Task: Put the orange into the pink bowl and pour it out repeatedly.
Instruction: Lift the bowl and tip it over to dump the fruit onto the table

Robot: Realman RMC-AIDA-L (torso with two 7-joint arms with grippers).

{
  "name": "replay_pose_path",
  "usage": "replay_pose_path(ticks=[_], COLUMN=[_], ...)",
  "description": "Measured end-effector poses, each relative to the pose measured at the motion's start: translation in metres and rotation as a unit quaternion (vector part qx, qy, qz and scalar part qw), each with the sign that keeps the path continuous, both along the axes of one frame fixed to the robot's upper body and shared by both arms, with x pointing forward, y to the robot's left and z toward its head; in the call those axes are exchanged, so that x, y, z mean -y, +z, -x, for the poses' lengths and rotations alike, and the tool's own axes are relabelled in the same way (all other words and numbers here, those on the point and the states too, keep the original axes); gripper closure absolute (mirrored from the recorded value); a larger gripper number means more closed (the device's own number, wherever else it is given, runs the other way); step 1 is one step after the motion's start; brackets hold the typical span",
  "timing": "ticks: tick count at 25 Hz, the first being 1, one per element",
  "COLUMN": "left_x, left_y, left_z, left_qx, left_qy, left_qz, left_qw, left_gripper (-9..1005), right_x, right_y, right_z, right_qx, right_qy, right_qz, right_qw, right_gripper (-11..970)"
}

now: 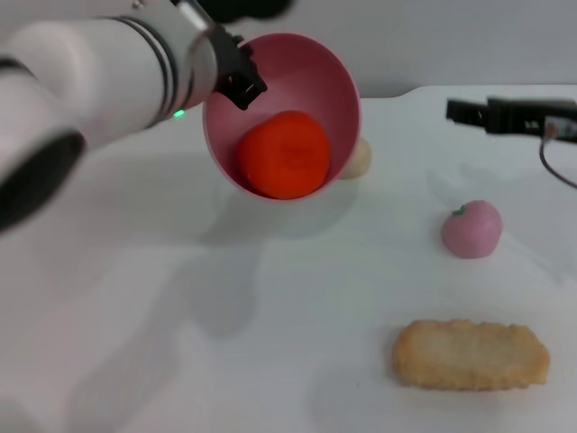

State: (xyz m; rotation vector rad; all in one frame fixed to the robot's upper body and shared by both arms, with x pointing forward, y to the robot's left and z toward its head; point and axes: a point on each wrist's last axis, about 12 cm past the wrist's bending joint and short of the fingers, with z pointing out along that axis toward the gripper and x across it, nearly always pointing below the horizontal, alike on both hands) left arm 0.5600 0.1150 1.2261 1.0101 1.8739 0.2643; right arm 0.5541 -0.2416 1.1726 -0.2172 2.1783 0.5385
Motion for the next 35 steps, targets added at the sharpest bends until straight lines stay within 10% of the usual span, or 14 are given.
replay_pose_path(ticks=[17,35], left_x=[0.049,0.052], left_y=[-0.056,-0.091], left_z=[0.048,0.053], left_qx=[0.117,0.235], left_qy=[-0.124,-0.206], left_qz=[-0.188,-0.355], left_qw=[0.967,0.881], left_gripper=[951,951], right_x=[0.017,0.016], right_y=[-0.022,-0.022], right_z=[0.007,0.009], right_qx=[-0.043,-0.053], right_qy=[-0.012,-0.006], right_qz=[0.007,0.006], right_qw=[0.999,0.999], right_gripper=[358,358])
